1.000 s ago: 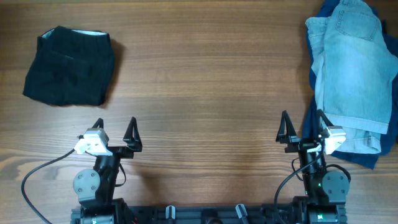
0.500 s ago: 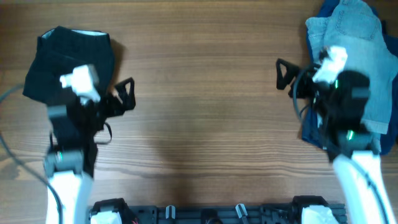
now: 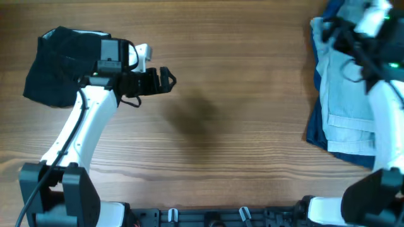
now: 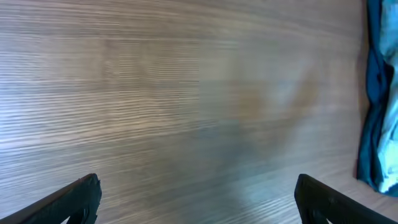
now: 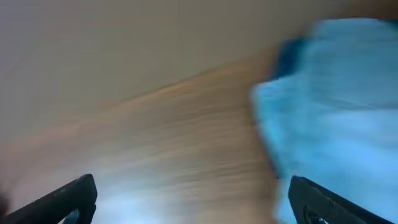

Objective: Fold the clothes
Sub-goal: 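Reach the right gripper to the light-blue jeans pile and grasp them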

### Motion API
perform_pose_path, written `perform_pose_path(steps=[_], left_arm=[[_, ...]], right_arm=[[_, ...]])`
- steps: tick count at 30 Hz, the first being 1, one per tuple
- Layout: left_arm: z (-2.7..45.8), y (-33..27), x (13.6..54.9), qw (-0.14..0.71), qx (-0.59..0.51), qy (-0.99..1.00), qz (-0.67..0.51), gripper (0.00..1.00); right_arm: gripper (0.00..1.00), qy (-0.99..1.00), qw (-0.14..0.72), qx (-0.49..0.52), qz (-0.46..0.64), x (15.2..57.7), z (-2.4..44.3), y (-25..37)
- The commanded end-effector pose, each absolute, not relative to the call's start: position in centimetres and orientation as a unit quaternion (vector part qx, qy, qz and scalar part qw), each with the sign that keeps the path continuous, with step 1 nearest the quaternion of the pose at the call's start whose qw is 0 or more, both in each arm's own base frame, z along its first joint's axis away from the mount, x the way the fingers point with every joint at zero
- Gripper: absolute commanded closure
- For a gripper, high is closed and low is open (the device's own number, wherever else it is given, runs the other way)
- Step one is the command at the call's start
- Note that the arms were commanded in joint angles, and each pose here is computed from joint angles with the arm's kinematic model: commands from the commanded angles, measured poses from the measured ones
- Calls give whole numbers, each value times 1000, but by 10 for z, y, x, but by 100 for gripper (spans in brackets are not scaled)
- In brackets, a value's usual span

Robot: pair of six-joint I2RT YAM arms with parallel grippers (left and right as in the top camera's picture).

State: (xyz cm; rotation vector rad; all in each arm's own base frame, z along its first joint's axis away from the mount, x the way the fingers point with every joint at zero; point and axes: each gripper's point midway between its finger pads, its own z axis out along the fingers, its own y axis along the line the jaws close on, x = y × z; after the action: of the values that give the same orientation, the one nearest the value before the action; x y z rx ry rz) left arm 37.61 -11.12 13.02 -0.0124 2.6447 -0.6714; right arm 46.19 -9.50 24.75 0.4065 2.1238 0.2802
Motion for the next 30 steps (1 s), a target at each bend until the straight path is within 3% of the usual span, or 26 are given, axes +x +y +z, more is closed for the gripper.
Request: perform_pose_path(steps=[1,5,9,14,17,21,24,27,30], left_arm=[[142,-124,382,222,24,940,-257,0],[144,-131,383,227,34,938,-260,0],[145,-137,383,231,42,936,-262,0],[146,-137,384,233,40,935,-263,0],[146,-137,384,233,40,935,-263,0],[146,-137,385,235,41,935,-263,0],[146,-137,385,235,41,935,-263,0],[147,-137,387,239,42,934,-264,0],[149,-138,389,244,43,932,-265,0]], right_arm=[[4,860,443,231,98,463,218,-155],[9,884,398,237,64,473,154,-180],[11,911,360,198,43,492,94,-163],[11,926,339,163,-15,508,57,-139],[18,927,330,167,-56,509,47,-139],[52,925,320,188,-82,503,46,-150],[64,922,314,211,-85,498,45,-153],[96,917,316,230,-79,495,54,-153],[96,907,351,227,-59,498,95,-146]])
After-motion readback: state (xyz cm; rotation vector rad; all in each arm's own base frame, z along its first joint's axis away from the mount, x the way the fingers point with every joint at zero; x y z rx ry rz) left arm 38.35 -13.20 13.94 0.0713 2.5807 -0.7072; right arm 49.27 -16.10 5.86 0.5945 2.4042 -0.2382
